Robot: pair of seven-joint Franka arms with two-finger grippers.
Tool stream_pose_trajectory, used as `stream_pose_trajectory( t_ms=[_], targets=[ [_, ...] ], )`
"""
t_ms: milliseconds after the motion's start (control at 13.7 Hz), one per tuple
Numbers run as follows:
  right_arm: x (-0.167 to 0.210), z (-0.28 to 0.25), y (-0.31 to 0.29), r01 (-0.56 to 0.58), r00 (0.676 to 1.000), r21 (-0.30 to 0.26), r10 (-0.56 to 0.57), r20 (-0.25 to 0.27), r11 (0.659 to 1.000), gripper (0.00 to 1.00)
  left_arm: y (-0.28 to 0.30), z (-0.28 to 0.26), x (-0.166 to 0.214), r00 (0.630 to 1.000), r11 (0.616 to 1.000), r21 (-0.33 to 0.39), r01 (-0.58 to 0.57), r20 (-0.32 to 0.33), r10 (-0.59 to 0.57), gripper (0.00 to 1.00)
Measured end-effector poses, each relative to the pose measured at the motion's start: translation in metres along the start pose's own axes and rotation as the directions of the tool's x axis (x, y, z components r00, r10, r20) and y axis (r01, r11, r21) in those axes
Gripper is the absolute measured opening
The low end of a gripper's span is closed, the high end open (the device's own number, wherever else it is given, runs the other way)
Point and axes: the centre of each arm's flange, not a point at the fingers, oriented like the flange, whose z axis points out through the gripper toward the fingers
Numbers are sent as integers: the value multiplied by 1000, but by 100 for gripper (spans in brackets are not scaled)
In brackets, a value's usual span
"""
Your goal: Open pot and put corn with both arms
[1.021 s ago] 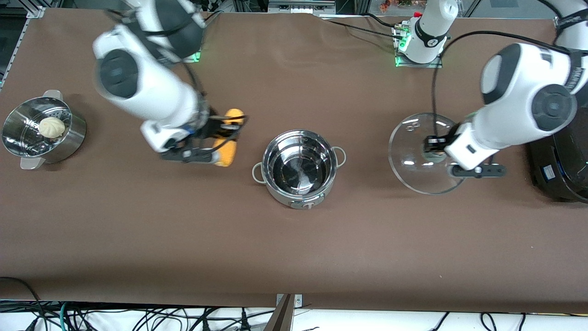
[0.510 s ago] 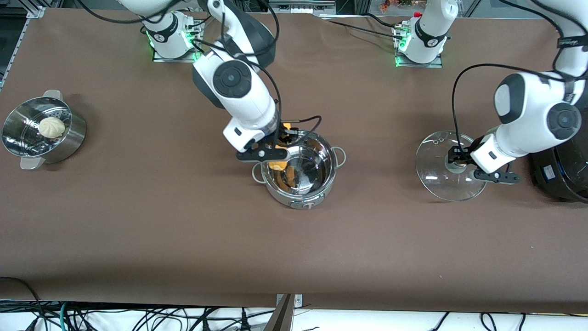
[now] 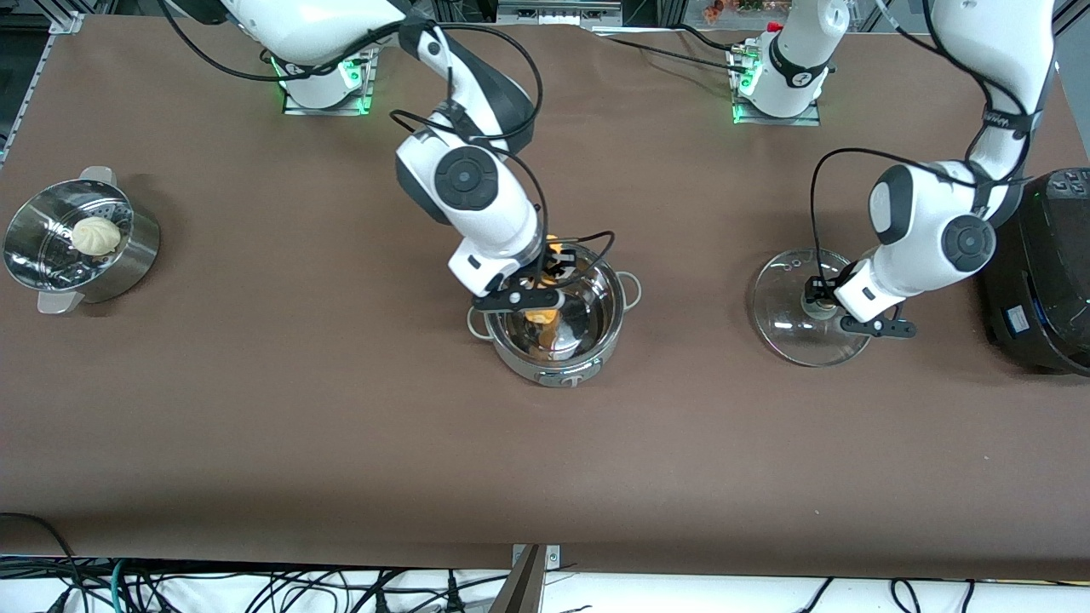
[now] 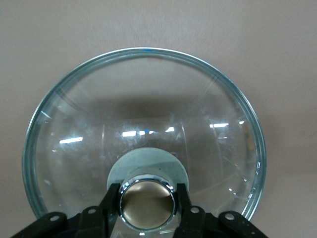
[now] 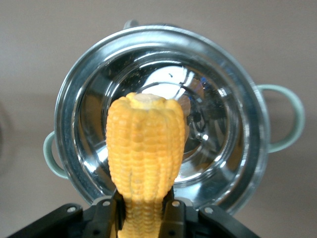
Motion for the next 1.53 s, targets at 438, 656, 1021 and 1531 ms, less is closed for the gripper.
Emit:
stream_pose_trajectory(
  t_ms=[438,656,1021,1531],
  targets=[
    [1,34,-2,1,1000,6,-1,8,1000,31,0,9,0,1000,1000,0,0,14,0,64],
    [4,50,0,-5,1000,15,5,9,1000,31,0,5,1,1000,1000,1,0,6,0,82],
    [6,59,3,0,1000,5,0,6,1000,48,-3,-92,-12,1000,1000,-19,7,-17,-7,100],
    [10,33,0,26,999,-19,-26,-27,999,100,-18,-299,-56,999,999,-7,33,-2,-33,100]
  ],
)
